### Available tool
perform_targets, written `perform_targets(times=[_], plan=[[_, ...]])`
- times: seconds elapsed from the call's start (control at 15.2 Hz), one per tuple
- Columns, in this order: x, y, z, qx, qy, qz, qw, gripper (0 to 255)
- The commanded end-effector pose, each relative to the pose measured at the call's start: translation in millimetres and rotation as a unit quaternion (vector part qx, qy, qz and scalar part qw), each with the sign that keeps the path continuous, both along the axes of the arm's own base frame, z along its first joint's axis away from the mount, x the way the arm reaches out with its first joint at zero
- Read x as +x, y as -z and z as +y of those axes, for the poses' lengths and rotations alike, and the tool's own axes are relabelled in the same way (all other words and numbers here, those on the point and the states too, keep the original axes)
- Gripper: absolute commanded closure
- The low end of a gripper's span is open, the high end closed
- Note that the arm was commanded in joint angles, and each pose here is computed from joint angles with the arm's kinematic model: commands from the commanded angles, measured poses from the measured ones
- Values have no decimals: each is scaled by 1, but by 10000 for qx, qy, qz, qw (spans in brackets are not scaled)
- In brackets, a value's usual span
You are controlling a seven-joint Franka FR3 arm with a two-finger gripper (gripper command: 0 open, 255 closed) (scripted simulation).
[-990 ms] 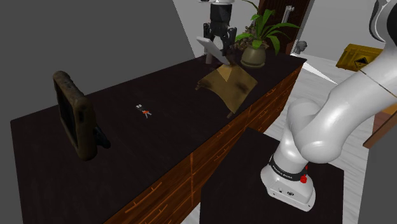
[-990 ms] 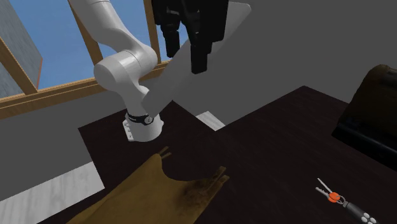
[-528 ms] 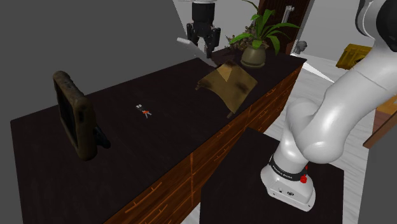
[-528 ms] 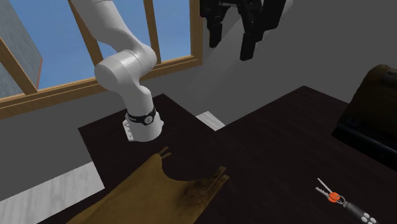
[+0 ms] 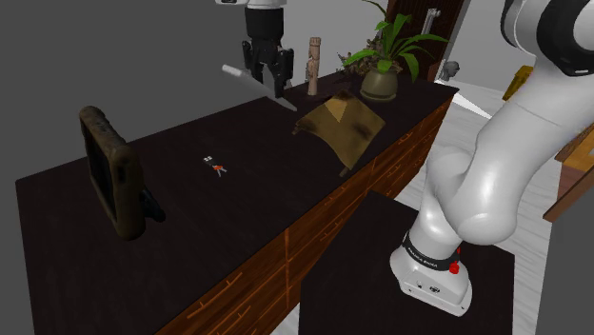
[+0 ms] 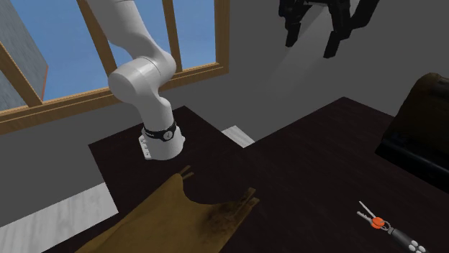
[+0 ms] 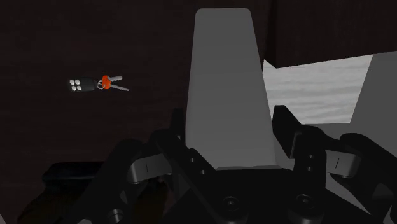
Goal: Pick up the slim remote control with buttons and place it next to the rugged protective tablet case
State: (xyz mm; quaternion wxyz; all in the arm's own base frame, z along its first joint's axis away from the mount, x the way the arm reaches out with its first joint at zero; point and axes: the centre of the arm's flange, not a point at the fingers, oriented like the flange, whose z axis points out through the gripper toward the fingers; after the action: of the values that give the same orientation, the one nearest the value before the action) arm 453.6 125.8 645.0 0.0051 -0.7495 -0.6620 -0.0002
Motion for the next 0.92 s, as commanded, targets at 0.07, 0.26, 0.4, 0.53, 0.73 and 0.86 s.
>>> perform_targets(times=[0.07, 0.26, 0.4, 0.53, 0.73, 0.86], plan=[[12, -2, 39, 3, 3, -1, 10000, 255], [22, -2, 77, 3, 3, -1, 10000, 255], [29, -3, 102, 3, 3, -1, 10000, 255], [36, -3, 128, 3, 3, -1, 10000, 255], [45, 2, 160, 3, 3, -1, 10000, 255], [45, 13, 160, 3, 3, -1, 10000, 255]])
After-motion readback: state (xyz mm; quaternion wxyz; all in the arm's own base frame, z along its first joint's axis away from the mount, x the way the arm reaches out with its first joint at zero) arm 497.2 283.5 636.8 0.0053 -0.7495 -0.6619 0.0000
